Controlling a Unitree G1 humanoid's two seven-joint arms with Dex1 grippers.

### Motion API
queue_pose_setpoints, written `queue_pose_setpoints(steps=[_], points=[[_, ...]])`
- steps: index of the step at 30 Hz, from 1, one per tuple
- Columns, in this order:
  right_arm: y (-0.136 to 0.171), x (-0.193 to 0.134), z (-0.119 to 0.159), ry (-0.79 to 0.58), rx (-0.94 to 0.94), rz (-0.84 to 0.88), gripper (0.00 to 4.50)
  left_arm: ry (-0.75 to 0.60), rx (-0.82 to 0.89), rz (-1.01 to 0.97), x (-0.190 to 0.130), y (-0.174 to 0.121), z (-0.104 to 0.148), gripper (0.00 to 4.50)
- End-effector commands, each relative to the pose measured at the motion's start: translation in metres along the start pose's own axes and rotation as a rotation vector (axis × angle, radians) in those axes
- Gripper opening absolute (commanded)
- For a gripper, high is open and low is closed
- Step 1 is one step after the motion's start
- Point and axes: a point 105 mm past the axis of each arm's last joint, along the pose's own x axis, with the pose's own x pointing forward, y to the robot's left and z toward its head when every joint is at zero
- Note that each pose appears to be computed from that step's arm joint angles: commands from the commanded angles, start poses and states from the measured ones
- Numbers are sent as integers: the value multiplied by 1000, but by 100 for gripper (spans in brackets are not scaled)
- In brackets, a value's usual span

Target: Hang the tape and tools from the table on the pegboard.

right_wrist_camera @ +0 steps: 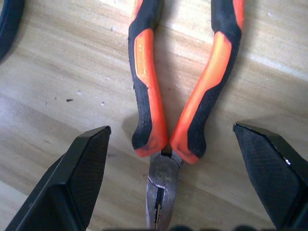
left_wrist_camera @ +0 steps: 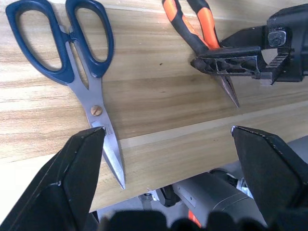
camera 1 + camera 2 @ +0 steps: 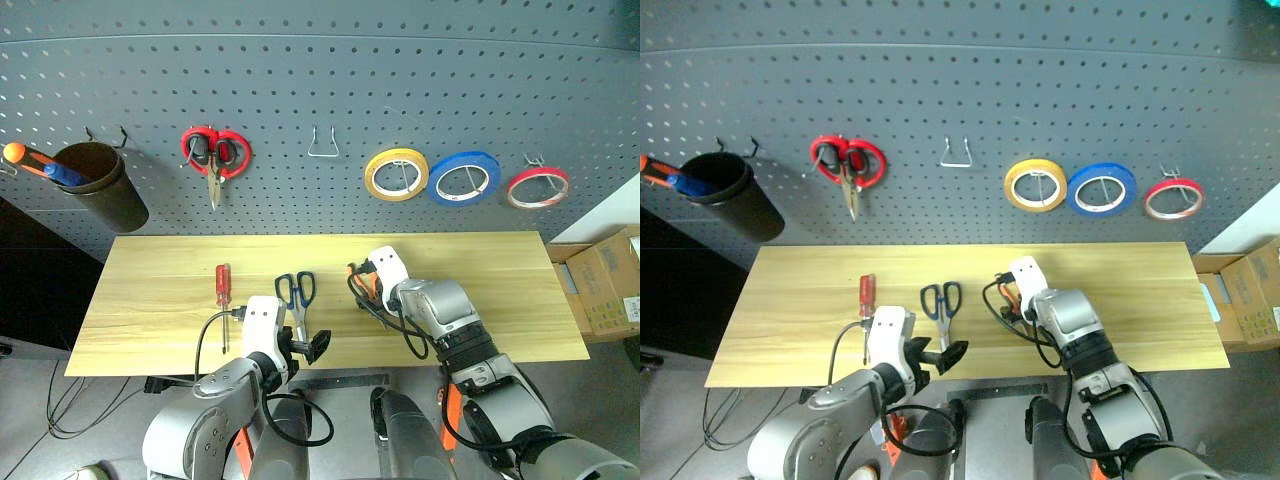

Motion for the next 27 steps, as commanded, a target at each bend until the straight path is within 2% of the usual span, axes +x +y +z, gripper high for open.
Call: queue_pose_setpoints(steps=[1, 5, 6, 9, 14, 15, 20, 27], points=[[1, 5, -7, 23, 7, 9, 446, -42, 14, -23, -6, -7, 9, 450], [-1, 7, -10, 55, 18, 4, 446, -43, 14, -16, -8, -6, 9, 450], [-1, 7, -11, 66, 17, 4, 428, -43, 13, -16, -8, -6, 9, 450], [0, 5, -17, 117, 6, 8, 359, -42, 12, -14, -8, -6, 9, 450], [4, -1, -28, 196, -21, 18, 182, -44, 9, -16, -7, -5, 10, 450], [4, -1, -29, 204, -23, 17, 170, -44, 8, -16, -6, -5, 10, 450], [7, -2, -30, 236, -18, 28, 170, -46, 6, -18, -5, -6, 10, 450], [6, -1, -22, 208, -48, 25, 170, -60, 0, -8, -3, -5, 12, 450]])
